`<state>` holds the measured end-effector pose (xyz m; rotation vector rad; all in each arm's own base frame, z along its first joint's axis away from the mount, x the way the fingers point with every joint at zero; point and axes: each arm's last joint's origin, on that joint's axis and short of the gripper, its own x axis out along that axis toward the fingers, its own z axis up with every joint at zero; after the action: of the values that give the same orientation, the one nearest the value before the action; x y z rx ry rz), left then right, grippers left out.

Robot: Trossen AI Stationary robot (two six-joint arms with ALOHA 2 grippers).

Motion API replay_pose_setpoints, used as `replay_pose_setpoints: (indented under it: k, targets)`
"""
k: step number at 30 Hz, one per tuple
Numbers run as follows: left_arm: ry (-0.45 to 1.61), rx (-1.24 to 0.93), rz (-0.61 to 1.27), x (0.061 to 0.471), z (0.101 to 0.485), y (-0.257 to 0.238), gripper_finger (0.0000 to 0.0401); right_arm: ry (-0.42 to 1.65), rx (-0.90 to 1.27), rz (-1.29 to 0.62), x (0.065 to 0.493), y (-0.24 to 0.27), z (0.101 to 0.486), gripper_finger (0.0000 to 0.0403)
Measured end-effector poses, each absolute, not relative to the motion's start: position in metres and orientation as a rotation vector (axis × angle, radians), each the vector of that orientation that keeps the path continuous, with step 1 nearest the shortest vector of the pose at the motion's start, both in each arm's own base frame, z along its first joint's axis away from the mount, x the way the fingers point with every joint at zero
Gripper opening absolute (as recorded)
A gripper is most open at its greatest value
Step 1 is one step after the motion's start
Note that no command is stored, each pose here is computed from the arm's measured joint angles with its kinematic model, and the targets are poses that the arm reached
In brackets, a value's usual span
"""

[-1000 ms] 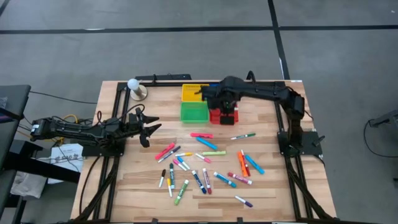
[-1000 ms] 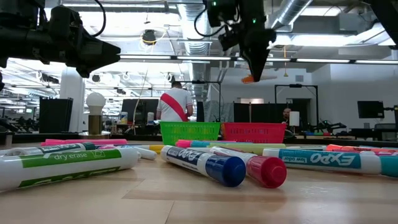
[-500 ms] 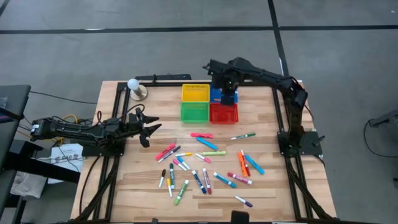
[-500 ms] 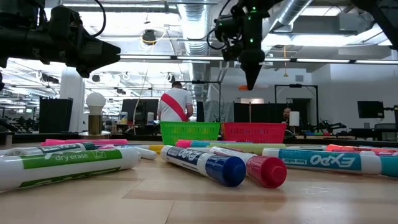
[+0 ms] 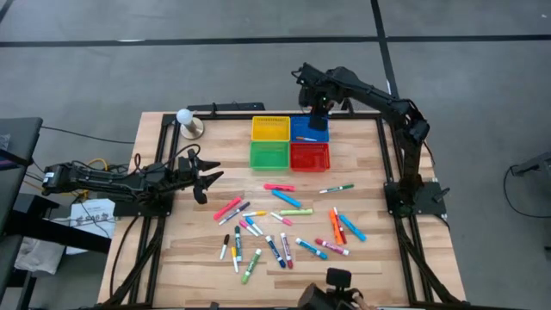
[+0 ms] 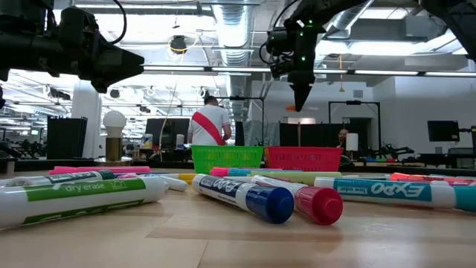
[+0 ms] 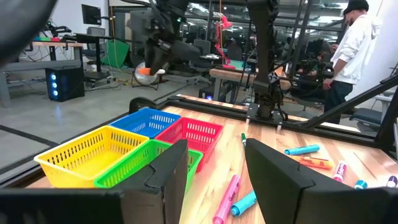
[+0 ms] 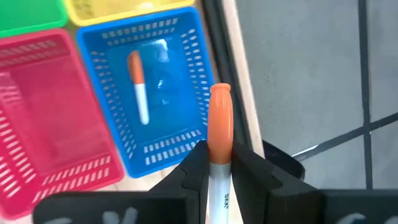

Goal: Pick & Place Markers
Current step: Put the small orange highlighter pen into the blue bin

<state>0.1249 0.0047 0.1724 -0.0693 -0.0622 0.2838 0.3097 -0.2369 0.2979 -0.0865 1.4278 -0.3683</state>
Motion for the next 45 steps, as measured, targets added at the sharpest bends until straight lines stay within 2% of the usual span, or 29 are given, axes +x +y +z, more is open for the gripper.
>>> replay_pose_setpoints:
  k: [30, 45]
  targets:
    - [-0.062, -0.069, 0.284, 0.125, 0.172, 0.005, 0.0161, 1.372, -0.111, -0.38, 0.32, -0.239, 0.293, 0.0049]
    - [-0.062, -0.069, 0.283, 0.125, 0.172, 0.005, 0.0161, 1.459, -0.077, -0.322, 0.345, -0.25, 0.238, 0.0049]
